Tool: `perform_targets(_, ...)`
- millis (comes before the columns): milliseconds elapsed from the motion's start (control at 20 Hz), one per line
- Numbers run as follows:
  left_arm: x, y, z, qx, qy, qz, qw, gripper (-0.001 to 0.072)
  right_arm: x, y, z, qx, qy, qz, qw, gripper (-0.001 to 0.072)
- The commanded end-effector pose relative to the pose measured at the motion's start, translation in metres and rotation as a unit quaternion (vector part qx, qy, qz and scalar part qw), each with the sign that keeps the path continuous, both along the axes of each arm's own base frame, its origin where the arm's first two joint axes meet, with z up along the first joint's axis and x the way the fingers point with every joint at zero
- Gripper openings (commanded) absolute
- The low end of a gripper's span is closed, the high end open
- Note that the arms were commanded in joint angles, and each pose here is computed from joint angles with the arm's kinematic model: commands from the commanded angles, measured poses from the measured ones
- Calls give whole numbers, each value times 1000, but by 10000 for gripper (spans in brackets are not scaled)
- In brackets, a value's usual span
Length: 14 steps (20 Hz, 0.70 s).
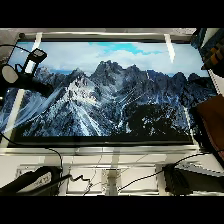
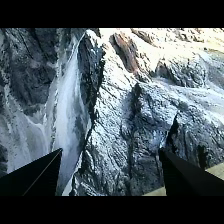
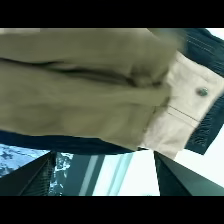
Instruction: Fold the clothes and pants, and hang the long-sleeved shirts on hangers.
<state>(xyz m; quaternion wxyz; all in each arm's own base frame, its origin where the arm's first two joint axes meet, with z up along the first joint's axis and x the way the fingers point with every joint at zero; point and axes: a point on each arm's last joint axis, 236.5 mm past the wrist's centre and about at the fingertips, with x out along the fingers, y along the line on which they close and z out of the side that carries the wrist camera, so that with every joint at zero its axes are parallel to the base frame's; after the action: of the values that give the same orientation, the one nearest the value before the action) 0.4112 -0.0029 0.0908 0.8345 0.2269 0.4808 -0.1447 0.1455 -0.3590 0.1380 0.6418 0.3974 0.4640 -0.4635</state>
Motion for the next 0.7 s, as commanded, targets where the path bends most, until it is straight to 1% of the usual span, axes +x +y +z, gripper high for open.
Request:
perform_targets(0, 0, 1, 0, 0, 0, 1, 1000, 687, -6, -5, 1, -8, 7, -10, 1000, 672)
perform_targets(50, 0, 1, 0, 0, 0, 1, 1000, 688, 2, -4, 2, -8, -9, -4, 1000, 489)
perform_targets(100, 0, 0, 0, 0, 0, 1, 1000, 688, 16, -2, 4, -6, -34, 6, 999, 224)
perform_targets(150, 0, 1, 0, 0, 0, 1, 1000, 688, 35, 3, 7, -2, -66, 22, 998, 12)
perform_targets(250, 0, 1, 0, 0, 0, 1, 1000, 688, 78, 20, 13, 7, -113, 68, 991, 14)
perform_targets(350, 0, 1, 0, 0, 0, 1, 1000, 687, 121, 55, 14, 19, -115, 137, 984, 14)
perform_targets(450, 0, 1, 0, 0, 0, 1, 1000, 687, 166, 107, 12, 33, -106, 226, 968, 13)
perform_targets(550, 0, 1, 0, 0, 0, 1, 1000, 688, 208, 176, 11, 41, -95, 342, 934, 14)
perform_targets(650, 0, 1, 0, 0, 0, 1, 1000, 688, 239, 255, 11, 49, -91, 441, 892, 14)
